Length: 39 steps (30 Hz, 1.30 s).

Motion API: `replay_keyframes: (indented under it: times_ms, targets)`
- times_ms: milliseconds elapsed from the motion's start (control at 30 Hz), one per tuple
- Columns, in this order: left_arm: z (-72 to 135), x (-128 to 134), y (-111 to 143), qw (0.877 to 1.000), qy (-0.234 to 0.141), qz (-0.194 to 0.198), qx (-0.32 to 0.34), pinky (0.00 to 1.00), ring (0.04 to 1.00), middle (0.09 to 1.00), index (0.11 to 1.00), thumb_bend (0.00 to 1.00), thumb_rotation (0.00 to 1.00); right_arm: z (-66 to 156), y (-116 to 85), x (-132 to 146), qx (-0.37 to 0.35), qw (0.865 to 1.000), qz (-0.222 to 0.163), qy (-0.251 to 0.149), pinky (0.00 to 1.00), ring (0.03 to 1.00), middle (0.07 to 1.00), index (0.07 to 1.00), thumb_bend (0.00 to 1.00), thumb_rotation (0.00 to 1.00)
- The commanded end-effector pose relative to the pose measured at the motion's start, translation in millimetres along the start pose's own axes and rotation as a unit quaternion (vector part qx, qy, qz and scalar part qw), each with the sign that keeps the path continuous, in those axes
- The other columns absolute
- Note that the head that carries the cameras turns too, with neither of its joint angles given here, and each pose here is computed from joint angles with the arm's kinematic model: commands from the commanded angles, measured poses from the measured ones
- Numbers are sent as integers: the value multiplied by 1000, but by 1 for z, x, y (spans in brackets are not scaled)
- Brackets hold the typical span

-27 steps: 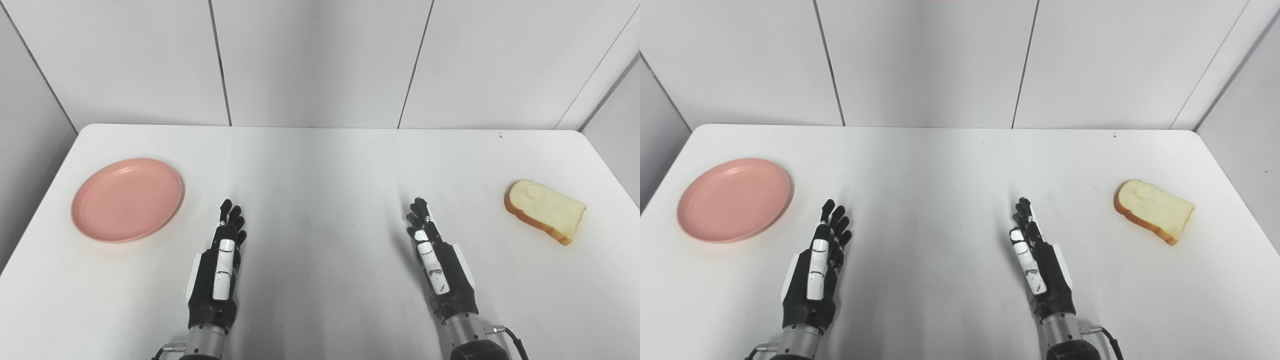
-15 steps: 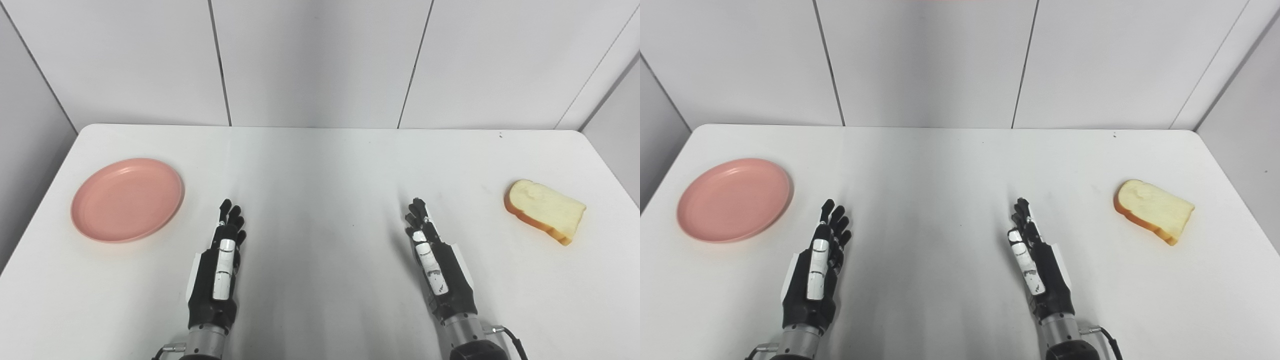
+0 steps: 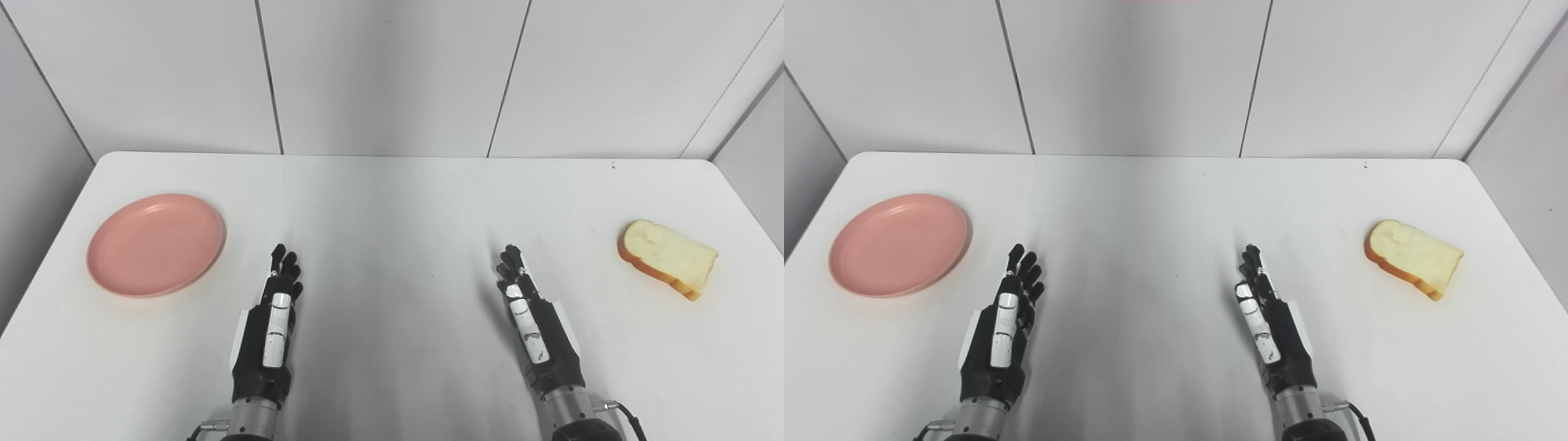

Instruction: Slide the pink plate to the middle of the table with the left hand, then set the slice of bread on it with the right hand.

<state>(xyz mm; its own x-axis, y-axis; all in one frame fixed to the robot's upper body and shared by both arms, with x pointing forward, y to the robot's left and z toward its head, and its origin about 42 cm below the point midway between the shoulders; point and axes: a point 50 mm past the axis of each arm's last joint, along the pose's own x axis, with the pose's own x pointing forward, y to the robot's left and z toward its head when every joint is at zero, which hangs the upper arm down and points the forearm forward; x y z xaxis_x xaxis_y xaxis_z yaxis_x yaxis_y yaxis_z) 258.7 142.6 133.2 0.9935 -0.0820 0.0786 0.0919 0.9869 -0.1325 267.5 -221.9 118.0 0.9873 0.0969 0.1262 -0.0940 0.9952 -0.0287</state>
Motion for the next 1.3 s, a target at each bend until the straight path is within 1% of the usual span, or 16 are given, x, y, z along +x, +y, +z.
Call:
replay_keyframes:
  times_ms: [0, 200, 367, 467, 533, 600, 700, 800, 867, 967, 1133, 1167, 1267]
  targets:
    - [7, 2, -10, 1000, -24, 1, -1, 1000, 1000, 1000, 1000, 746, 948, 9, -2, 2, -3, 999, 7, -43, 1000, 1000, 1000, 1000, 771, 904]
    - [-3, 2, -18, 999, -26, -2, 19, 1000, 1000, 1000, 1000, 742, 981, 1, -12, -1, -1, 999, 4, -43, 1000, 1000, 1000, 1000, 778, 909]
    - [-13, 3, -28, 999, -23, 4, 34, 1000, 1000, 1000, 1000, 768, 987, -8, -24, -5, 2, 999, 4, -41, 1000, 1000, 1000, 1000, 775, 907]
    - [-22, 3, -34, 999, -25, 3, 41, 1000, 1000, 1000, 1000, 765, 995, -14, -32, -7, 2, 999, 6, -43, 1000, 1000, 1000, 1000, 772, 907]
    - [-27, 5, -39, 999, -28, 0, 45, 1000, 1000, 1000, 1000, 725, 1000, -19, -38, -7, 1, 999, 6, -43, 1000, 1000, 1000, 1000, 766, 922]
    - [-31, 8, -43, 999, -34, -2, 43, 1000, 1000, 1000, 1000, 707, 997, -23, -43, -6, 1, 999, 5, -43, 1000, 1000, 1000, 1000, 770, 925]
    - [-38, 12, -50, 998, -47, 5, 43, 1000, 1000, 1000, 1000, 639, 971, -28, -49, -4, 7, 999, 4, -40, 1000, 1000, 1000, 1000, 786, 918]
    - [-42, 13, -54, 997, -48, 12, 52, 1000, 1000, 1000, 1000, 610, 968, -31, -54, -3, 9, 999, 1, -38, 1000, 1000, 1000, 1000, 809, 916]
    - [-43, 14, -55, 997, -51, 13, 60, 1000, 1000, 1000, 1000, 588, 984, -32, -55, -3, 15, 999, 0, -36, 1000, 1000, 1000, 1000, 820, 913]
    - [-45, 13, -55, 995, -73, 23, 60, 1000, 1000, 1000, 1000, 566, 983, -32, -54, -5, 18, 999, 0, -32, 1000, 1000, 1000, 1000, 838, 909]
    - [-44, 12, -49, 993, -102, 34, 52, 1000, 990, 1000, 1000, 614, 990, -33, -49, -5, 22, 999, 3, -31, 1000, 1000, 1000, 1000, 830, 896]
    - [-43, 13, -47, 992, -105, 37, 53, 987, 979, 1000, 1000, 647, 996, -34, -48, -4, 22, 999, 3, -31, 1000, 1000, 1000, 1000, 830, 900]
    - [-37, 20, -42, 990, -125, 48, 50, 957, 960, 1000, 1000, 663, 997, -36, -44, 1, 14, 999, 4, -33, 1000, 1000, 1000, 1000, 827, 916]
